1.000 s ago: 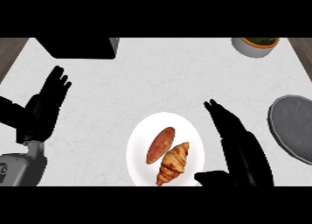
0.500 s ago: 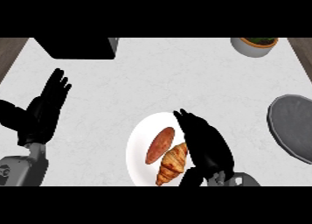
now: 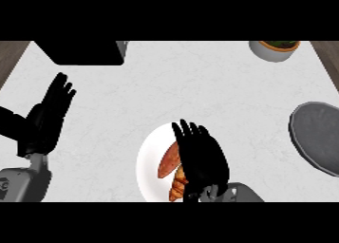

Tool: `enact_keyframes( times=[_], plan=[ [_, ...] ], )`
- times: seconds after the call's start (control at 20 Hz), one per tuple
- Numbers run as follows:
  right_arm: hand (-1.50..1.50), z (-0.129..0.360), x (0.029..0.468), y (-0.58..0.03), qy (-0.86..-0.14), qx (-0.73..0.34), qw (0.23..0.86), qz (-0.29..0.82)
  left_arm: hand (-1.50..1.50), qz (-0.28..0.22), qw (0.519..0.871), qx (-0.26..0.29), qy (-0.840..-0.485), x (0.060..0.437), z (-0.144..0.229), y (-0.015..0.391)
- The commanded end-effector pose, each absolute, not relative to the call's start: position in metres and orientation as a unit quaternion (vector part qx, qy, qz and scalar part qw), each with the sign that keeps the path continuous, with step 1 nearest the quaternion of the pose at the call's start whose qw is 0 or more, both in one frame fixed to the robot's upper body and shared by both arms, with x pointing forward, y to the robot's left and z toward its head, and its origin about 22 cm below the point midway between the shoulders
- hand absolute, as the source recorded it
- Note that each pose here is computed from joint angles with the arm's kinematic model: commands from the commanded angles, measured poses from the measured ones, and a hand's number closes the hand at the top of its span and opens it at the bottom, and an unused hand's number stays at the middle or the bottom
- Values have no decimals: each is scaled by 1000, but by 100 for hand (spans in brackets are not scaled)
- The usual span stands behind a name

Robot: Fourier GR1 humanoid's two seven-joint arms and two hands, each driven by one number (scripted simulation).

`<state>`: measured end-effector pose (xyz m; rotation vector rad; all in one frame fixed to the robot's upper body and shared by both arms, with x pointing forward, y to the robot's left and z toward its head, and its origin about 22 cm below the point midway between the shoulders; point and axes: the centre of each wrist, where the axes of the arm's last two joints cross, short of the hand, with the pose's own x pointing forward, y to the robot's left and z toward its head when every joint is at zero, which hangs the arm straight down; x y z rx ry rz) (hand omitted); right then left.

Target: Pick the sweet potato from the plate and place it in the pan

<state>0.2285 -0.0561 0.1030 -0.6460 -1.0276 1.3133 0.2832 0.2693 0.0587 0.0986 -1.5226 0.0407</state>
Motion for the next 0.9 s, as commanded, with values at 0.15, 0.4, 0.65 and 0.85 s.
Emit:
enact_keyframes(
  times=[0.15,0.4,0.65,0.85],
  plan=[
    [-150,98,219,-28,-399,-337,627,578,0,13,722,41,-691,275,48,268],
    [-150,103,230,-7,-391,-341,623,585,0,12,724,34,-689,282,60,259],
    [-150,88,247,-10,-350,-360,637,585,0,16,720,46,-692,282,60,257],
    [-150,81,257,-17,-341,-352,647,584,0,27,723,47,-688,286,54,266]
  ],
)
